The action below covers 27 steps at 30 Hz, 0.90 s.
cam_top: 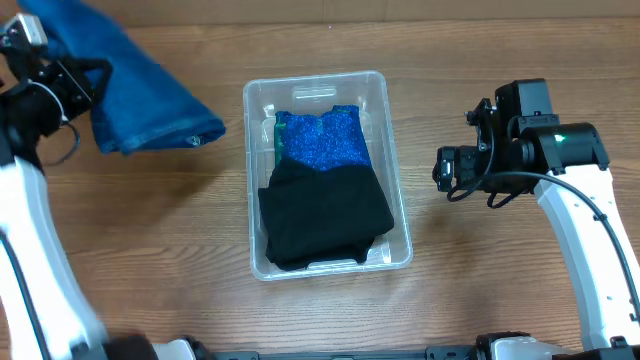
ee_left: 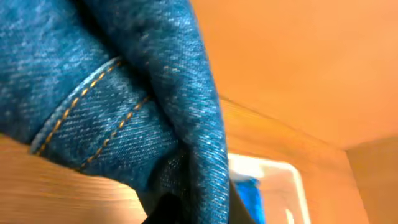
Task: Pack container
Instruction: 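Grasp the folded blue denim towel with the left gripper and lift it, then lay the denim towel on top in the bin and press it flat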
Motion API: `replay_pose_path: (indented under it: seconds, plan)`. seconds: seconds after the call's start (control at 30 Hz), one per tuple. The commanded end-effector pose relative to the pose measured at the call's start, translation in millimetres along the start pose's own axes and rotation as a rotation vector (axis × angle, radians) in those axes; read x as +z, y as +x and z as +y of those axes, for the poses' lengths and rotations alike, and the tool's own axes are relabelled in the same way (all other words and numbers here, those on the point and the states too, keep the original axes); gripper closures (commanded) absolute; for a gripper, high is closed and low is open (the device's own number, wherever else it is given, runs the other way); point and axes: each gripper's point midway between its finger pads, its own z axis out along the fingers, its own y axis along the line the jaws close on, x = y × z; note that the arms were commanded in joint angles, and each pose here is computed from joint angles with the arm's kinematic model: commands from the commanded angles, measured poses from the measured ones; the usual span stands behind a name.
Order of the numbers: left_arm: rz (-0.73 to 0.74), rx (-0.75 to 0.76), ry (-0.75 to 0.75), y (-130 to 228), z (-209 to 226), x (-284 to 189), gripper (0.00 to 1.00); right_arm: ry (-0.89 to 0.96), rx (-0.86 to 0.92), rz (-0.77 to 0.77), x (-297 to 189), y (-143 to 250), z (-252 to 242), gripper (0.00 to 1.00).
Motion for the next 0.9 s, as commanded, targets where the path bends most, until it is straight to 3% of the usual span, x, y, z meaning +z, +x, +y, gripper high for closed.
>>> replay_pose_path:
  seconds: [0.0,0.2,0.3,0.5,0.67,0.87]
  plan:
    - [0.006,0.226,0.269,30,-131,-48,0.96,-0.004,0.018,-0.026,-6,-6,-2,0.0]
    - [0.128,0.297,0.287,98,-201,-47,0.96,-0.004,0.037,-0.026,-6,-5,-2,0.0]
    - [0.177,0.32,0.249,124,-218,-28,0.96,-0.004,0.038,-0.023,-6,-5,-2,0.0]
    - [0.272,0.408,0.365,169,-270,25,0.96,-0.003,0.04,-0.013,-6,-2,-2,0.0]
    - [0.35,0.351,0.318,189,-263,63,0.96,-0.002,0.04,-0.011,-6,-2,-3,0.0]
    - [0.396,0.325,0.258,198,-250,68,0.96,-0.003,0.04,-0.012,-6,-2,-2,0.0]
